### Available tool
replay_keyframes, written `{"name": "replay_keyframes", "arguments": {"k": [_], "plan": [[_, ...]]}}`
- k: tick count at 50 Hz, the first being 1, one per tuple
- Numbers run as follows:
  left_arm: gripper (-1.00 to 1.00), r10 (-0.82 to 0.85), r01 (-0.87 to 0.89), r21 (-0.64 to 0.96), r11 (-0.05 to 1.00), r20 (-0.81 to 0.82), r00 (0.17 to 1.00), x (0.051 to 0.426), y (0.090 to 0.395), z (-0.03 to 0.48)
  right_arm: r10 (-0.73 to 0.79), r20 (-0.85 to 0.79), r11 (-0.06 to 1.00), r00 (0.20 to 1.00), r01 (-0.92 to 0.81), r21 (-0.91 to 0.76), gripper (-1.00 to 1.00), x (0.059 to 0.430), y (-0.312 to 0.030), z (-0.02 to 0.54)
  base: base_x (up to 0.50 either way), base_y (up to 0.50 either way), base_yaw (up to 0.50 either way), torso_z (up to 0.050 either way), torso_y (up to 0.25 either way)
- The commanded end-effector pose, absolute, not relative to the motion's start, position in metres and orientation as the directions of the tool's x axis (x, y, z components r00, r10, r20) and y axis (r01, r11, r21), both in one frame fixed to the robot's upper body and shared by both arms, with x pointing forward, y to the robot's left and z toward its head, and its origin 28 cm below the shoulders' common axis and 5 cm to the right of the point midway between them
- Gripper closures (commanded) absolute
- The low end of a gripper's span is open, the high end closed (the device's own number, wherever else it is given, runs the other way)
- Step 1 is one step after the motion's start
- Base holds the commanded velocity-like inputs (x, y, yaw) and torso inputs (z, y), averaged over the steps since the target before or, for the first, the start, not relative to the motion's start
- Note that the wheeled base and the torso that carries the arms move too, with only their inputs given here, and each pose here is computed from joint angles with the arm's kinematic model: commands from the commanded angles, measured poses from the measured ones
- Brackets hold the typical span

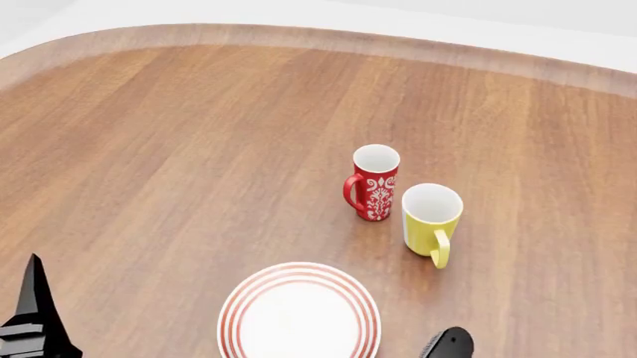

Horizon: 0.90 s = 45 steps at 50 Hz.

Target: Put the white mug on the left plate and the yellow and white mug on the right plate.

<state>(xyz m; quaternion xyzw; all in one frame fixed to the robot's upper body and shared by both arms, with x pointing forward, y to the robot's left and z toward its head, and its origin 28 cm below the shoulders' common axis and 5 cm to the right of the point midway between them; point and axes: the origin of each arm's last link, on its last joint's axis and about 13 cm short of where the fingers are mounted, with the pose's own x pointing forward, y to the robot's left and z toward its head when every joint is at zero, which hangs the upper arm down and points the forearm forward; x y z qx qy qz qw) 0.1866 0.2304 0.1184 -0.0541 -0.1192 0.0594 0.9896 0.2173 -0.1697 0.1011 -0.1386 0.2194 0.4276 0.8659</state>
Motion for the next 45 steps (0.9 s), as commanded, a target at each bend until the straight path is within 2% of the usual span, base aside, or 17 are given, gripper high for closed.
{"name": "replay_keyframes", "arguments": {"k": [1, 16, 45], "plan": [[-1.00, 0.130, -0.105, -0.120, 0.987, 0.230, 0.964, 0.187, 0.229, 0.118, 0.675, -0.525, 0.582, 0.518, -0.812, -0.053, -1.00, 0.229, -0.170, 0.104, 0.00, 0.00, 0.00, 0.000, 0.000], [-1.00, 0.134, -0.108, -0.123, 0.987, 0.234, 0.963, 0.185, 0.230, 0.120, 0.669, -0.560, 0.564, 0.489, -0.825, -0.047, -1.00, 0.251, -0.163, 0.103, 0.00, 0.00, 0.00, 0.000, 0.000], [-1.00, 0.140, -0.112, -0.130, 0.985, 0.233, 0.962, 0.185, 0.230, 0.121, 0.658, -0.638, 0.506, 0.401, -0.862, -0.019, -1.00, 0.262, -0.149, 0.084, 0.00, 0.00, 0.00, 0.000, 0.000]]}}
